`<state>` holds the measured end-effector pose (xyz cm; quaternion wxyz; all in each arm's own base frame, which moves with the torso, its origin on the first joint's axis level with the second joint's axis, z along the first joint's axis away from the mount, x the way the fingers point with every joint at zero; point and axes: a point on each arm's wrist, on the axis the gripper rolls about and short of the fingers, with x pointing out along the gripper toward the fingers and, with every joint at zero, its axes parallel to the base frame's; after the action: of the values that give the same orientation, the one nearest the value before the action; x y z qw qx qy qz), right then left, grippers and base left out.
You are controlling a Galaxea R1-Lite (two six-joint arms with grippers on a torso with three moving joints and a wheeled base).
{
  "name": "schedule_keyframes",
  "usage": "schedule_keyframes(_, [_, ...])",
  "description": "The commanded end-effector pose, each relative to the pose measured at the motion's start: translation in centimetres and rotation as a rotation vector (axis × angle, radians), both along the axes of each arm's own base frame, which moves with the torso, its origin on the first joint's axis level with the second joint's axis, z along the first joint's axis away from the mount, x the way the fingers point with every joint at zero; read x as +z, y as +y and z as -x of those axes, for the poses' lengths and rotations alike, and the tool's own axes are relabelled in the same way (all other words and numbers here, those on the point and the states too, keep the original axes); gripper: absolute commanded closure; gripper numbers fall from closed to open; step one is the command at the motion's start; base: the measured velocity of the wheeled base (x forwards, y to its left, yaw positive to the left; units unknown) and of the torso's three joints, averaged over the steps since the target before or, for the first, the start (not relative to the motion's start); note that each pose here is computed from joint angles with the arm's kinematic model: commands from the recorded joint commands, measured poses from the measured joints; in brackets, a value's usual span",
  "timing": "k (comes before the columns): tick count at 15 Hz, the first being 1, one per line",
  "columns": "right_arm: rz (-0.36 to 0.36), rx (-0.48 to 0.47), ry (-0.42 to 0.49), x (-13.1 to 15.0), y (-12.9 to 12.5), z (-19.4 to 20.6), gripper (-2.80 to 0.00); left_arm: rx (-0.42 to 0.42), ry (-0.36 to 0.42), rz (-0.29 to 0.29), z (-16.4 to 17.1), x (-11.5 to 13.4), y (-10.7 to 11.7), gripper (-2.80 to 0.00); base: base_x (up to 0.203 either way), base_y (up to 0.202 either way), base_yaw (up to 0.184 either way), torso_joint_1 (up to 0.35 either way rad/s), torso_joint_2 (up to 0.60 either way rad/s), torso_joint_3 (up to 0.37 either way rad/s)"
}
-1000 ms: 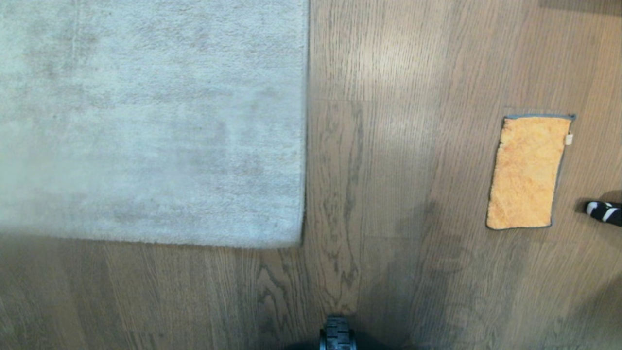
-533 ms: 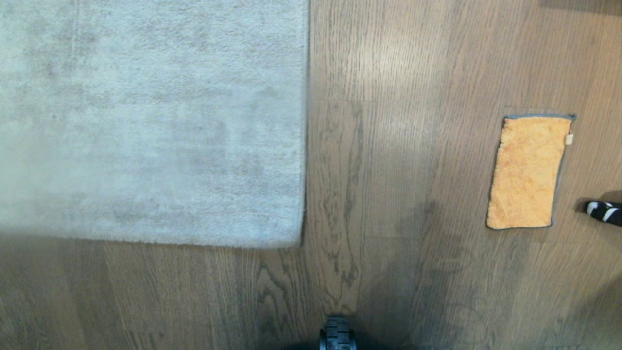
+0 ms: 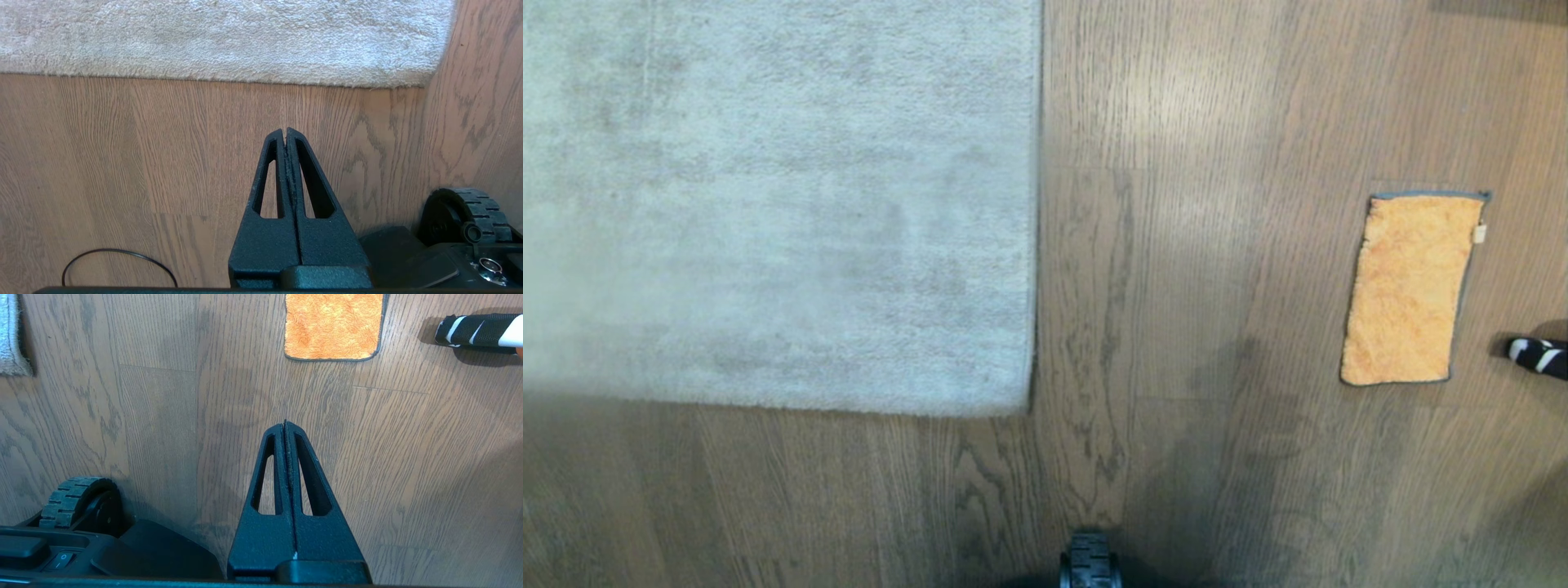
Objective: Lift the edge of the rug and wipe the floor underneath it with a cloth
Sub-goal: Lift up the carpet
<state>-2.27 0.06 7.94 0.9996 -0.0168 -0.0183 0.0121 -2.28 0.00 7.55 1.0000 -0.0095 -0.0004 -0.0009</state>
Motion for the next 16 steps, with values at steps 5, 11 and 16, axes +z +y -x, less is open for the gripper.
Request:
schedule_keyframes(5, [0.001,0.0,-0.001,0.0,0.0,0.0,0.0,0.0,-0.001,0.002,0.0,0.01,0.0,0.0,0.0,0.0,0.0,0.0,0.0,0.0])
schedule_keyframes(11, [0.001,0.001,-0.001,0.0,0.0,0.0,0.0,0.002,-0.001,0.001,0.0,0.01,0.0,0.0,0.0,0.0,0.0,0.0,0.0,0.0])
schedule_keyframes(16, [0.001,0.001,-0.001,0.01,0.0,0.0,0.0,0.0,-0.001,0.001,0.0,0.01,0.0,0.0,0.0,0.0,0.0,0.0,0.0,0.0])
